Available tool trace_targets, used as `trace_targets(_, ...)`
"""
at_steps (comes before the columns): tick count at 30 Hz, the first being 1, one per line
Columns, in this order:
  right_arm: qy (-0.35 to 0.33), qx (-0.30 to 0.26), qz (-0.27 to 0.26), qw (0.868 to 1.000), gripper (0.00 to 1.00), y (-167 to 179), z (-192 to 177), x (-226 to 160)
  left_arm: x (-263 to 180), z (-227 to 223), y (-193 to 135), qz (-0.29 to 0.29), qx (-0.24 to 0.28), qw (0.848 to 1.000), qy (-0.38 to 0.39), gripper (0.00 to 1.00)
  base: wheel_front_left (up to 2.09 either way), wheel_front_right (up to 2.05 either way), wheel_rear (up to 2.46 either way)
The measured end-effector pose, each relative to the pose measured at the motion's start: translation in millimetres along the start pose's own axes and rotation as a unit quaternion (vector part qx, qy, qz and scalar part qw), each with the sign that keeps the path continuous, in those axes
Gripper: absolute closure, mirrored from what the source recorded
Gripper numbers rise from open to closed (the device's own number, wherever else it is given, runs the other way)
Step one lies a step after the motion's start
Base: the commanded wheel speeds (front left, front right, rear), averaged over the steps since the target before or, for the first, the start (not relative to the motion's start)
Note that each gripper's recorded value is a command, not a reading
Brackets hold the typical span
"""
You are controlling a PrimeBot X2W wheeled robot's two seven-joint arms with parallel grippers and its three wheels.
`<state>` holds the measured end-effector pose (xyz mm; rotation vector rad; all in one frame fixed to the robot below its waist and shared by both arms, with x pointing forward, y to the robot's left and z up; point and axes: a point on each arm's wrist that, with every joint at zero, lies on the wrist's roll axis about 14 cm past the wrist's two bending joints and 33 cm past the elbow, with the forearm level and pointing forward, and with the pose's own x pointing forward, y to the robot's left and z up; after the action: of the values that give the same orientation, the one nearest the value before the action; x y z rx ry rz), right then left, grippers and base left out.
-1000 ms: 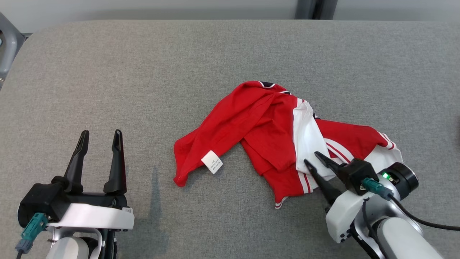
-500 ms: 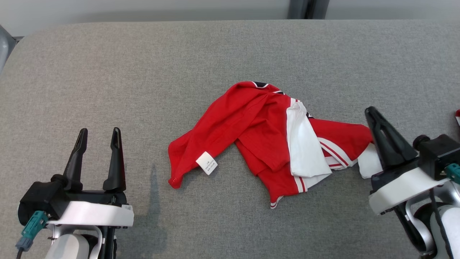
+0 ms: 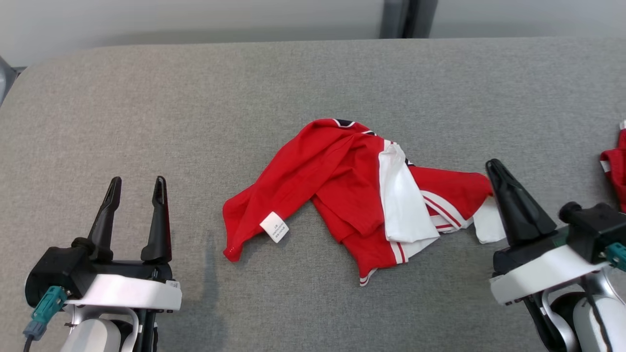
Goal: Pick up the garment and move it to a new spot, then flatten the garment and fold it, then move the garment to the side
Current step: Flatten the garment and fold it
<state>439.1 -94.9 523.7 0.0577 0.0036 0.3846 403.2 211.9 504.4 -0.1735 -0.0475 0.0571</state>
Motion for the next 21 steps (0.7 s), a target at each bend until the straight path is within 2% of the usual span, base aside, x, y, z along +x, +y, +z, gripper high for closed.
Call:
trace_targets(1,-0.010,0.004,-0.008,1.000,0.98,-3.6,4.3,-2.1,0.1,1.0,-2.3,-0.004,0.000,1.000,-0.001,0.00,0.00,0.00,0.00)
trace_targets(2,-0.020,0.006,-0.017,1.000,0.40,-7.7,9.7,-4.4,0.1,1.7,-4.3,-0.007,0.000,1.000,0.000,0.00,0.00,0.00,0.00)
trace_targets(3,-0.028,0.008,-0.027,0.999,0.00,-12.4,14.3,-7.4,0.1,3.3,-5.7,-0.010,0.001,1.000,-0.002,0.00,0.00,0.00,0.00)
trace_targets(10,-0.051,0.016,-0.088,0.995,0.00,-43.0,30.2,-39.2,-7.9,9.1,-15.6,-0.031,0.006,1.000,0.001,0.00,0.00,0.00,0.00)
trace_targets(21,-0.033,0.027,-0.119,0.992,0.00,-48.0,26.9,-86.6,-33.1,8.1,-28.0,-0.053,0.010,0.998,0.022,0.00,0.00,0.00,0.00)
